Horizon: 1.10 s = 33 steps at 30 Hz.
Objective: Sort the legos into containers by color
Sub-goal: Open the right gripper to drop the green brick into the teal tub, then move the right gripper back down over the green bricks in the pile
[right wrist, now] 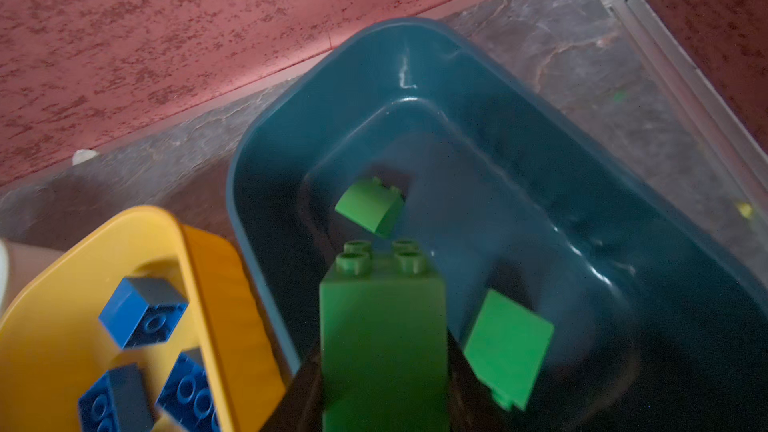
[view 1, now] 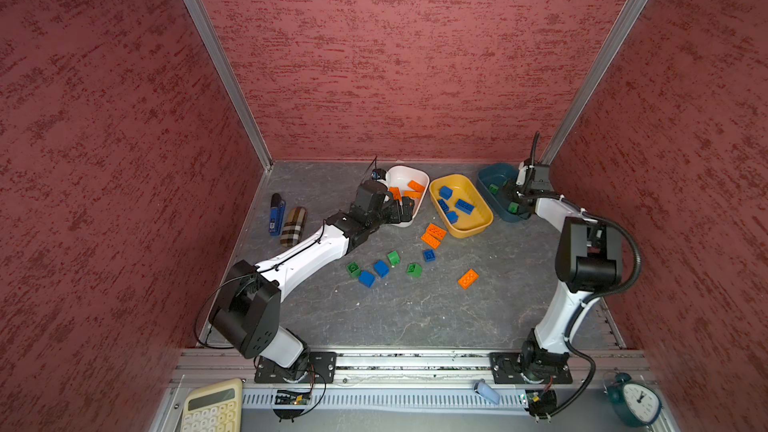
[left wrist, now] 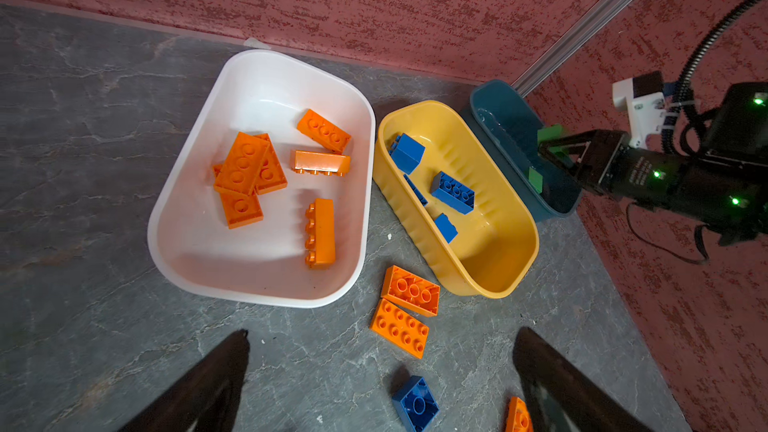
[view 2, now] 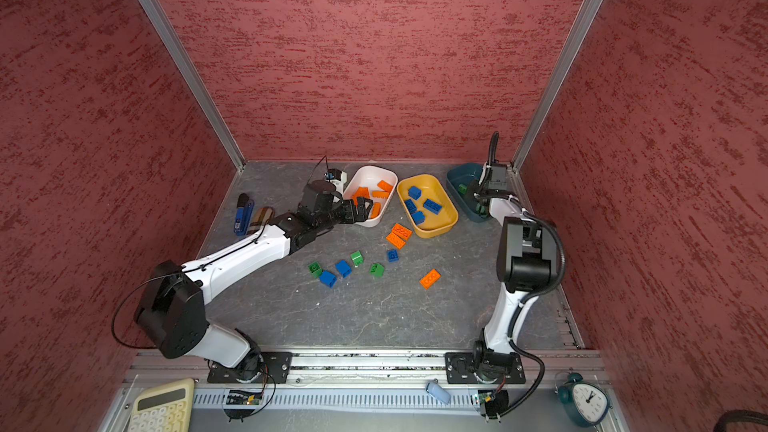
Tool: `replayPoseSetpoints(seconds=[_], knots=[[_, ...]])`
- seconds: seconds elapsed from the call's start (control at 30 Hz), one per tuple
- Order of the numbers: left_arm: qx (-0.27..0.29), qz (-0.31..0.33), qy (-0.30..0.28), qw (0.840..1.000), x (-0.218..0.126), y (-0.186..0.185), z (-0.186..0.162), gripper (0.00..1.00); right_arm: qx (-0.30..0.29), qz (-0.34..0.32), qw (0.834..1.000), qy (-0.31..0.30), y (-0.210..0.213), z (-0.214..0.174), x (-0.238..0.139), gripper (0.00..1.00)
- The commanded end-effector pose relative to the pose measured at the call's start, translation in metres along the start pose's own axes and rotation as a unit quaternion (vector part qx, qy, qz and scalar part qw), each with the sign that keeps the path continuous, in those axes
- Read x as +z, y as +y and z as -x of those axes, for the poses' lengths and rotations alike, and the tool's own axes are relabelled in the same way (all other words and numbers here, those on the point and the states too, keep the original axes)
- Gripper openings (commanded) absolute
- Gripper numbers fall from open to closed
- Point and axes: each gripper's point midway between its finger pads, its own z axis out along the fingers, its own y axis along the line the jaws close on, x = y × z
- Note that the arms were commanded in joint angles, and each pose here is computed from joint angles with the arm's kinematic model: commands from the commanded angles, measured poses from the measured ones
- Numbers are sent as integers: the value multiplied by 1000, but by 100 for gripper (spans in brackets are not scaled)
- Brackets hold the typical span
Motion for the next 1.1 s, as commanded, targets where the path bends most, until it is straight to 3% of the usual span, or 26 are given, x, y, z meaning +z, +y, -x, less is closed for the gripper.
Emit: replayPoseSetpoints(seconds=[0.0, 0.1, 0.23, 0.53, 0.83, 0.93, 1.0, 1.07], knots=[[4, 5, -14, 1000, -7, 4, 7, 100, 8, -83, 996, 16, -30, 6, 17, 39], [6, 11, -14, 1000, -7, 7, 7, 99, 12, -107, 994, 7, -38, 15, 26, 49], [2, 21, -14, 1000, -9, 15, 8, 99, 14, -65, 998, 17, -20, 15, 19, 61], [-34, 15, -26, 999, -5, 26, 12, 99, 10, 5, 1000, -1, 35, -8, -58, 68], [-68, 40, -18, 997, 4, 41, 6, 99, -13, 127, 992, -19, 130, -85, -138, 69], [-87, 50, -17, 995, 5, 50, 6, 99, -46, 230, 972, 19, 175, -133, -158, 68], [-98, 56, -18, 993, 4, 55, 6, 99, -135, 310, 939, 56, 208, -177, -176, 67], [-106, 59, -21, 992, 4, 59, 6, 99, -209, 349, 909, 91, 227, -213, -187, 67]])
